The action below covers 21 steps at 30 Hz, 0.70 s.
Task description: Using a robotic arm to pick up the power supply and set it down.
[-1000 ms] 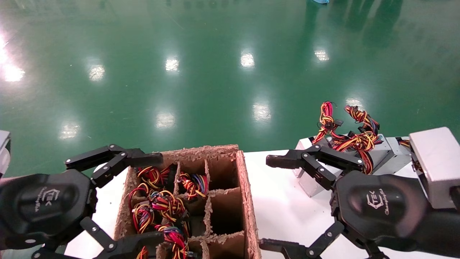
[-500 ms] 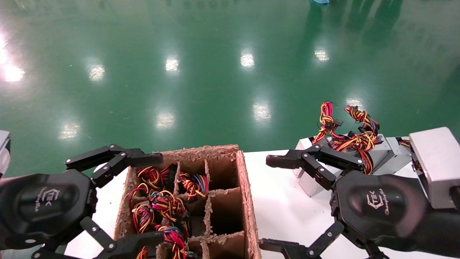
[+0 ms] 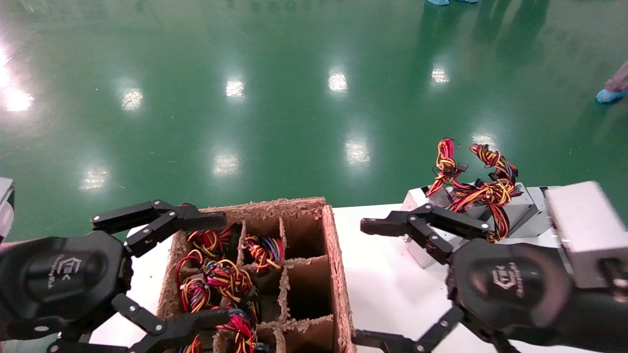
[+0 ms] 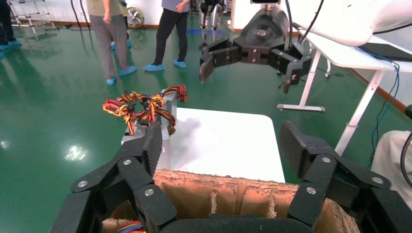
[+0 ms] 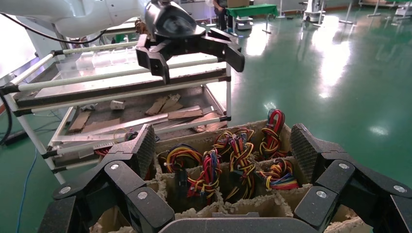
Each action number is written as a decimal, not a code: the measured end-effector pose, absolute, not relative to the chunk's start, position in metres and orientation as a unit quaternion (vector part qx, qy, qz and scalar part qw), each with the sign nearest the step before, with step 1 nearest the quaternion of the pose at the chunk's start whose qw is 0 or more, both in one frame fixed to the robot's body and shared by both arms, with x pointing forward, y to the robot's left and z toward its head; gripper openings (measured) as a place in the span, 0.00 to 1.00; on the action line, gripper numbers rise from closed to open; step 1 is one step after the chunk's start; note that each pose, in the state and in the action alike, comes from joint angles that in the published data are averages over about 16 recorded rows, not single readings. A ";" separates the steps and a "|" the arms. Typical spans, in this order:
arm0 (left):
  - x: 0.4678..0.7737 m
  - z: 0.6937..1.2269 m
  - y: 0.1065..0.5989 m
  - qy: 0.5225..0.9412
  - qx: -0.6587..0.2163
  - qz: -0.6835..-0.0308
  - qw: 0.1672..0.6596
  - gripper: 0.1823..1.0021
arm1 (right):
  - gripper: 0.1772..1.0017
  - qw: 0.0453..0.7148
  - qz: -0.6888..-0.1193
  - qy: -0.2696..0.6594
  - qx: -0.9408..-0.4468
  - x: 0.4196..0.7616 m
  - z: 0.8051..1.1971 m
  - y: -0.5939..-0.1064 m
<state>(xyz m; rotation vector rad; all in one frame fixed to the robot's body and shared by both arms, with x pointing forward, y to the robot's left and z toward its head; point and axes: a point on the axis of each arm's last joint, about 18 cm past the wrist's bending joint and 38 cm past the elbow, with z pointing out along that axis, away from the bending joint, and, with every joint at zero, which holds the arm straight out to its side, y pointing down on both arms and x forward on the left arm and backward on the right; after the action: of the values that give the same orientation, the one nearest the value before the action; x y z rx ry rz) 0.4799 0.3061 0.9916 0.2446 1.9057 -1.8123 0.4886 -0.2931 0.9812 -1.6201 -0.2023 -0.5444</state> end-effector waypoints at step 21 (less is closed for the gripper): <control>0.480 0.992 0.306 0.699 0.090 -0.665 0.248 0.44 | 1.00 0.592 -0.204 -0.085 -0.775 0.542 0.929 -0.183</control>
<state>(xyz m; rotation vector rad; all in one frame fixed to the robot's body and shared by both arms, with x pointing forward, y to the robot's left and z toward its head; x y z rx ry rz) 0.4799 0.3061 0.9916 0.2446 1.9057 -1.8123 0.5423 -0.1835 0.9288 -1.8029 -0.1971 -0.4744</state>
